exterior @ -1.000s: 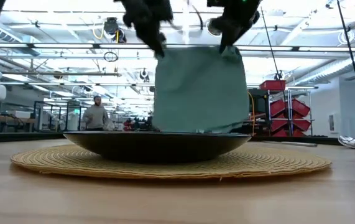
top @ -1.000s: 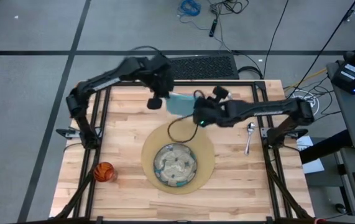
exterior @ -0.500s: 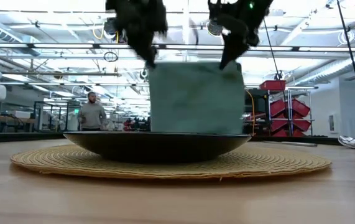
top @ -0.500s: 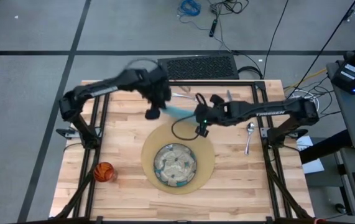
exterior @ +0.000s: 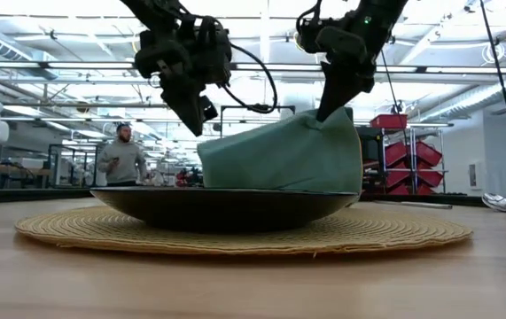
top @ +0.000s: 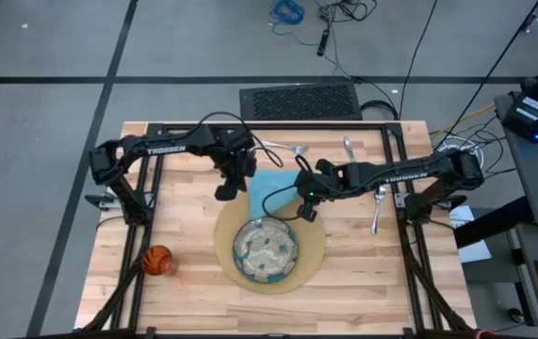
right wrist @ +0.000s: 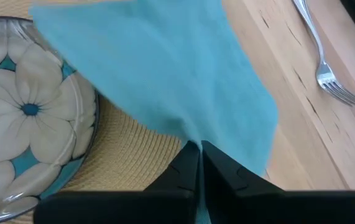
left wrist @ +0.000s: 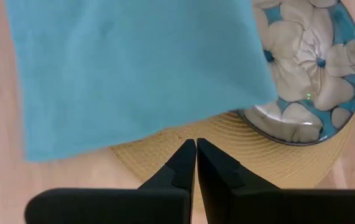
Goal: Set table place
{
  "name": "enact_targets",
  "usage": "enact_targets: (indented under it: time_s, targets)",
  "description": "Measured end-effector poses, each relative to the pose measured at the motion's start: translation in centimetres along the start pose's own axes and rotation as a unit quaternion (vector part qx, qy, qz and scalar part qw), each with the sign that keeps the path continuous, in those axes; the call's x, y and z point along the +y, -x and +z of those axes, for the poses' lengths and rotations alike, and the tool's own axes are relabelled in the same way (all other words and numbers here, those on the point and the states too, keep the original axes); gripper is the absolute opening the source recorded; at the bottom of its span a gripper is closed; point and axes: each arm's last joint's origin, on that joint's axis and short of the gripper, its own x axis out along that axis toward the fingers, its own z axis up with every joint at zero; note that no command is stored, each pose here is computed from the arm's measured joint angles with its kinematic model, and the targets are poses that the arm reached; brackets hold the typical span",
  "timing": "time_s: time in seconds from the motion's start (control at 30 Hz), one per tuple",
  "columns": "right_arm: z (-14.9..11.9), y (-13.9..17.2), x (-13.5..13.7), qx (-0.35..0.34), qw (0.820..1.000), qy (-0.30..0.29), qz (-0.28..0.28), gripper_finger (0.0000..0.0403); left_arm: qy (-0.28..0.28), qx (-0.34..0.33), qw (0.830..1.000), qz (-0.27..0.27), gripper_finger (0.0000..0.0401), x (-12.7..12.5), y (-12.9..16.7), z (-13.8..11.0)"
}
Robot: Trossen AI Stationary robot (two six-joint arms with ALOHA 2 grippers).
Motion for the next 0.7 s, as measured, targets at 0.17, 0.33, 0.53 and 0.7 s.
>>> enact_targets:
  time_s: [0.17, 0.33, 0.53, 0.7]
  targets:
    - [-0.2, -0.1, -0.4, 0.02, 1.0, -0.001, 0.0, 0.0, 0.054, 0.003, 0.998, -0.008, 0.0007, -0.7, -0.4, 0.4]
    - [-0.1, -0.3, -1.3, 0.036, 0.999, -0.009, 0.005, 0.0, 0.083, -0.003, 0.996, -0.03, 0.0035, -3.2, -1.8, 1.8]
    - [0.3, -0.7, -2.9, 0.042, 0.999, -0.004, 0.009, 0.0, 0.044, -0.03, 0.997, 0.053, 0.0042, -6.7, -4.3, 3.9]
    - [0.6, -1.1, -4.1, 0.05, 0.998, 0.0, 0.027, 0.0, 0.021, -0.04, 0.989, 0.142, 0.0042, -7.9, -4.9, 4.6]
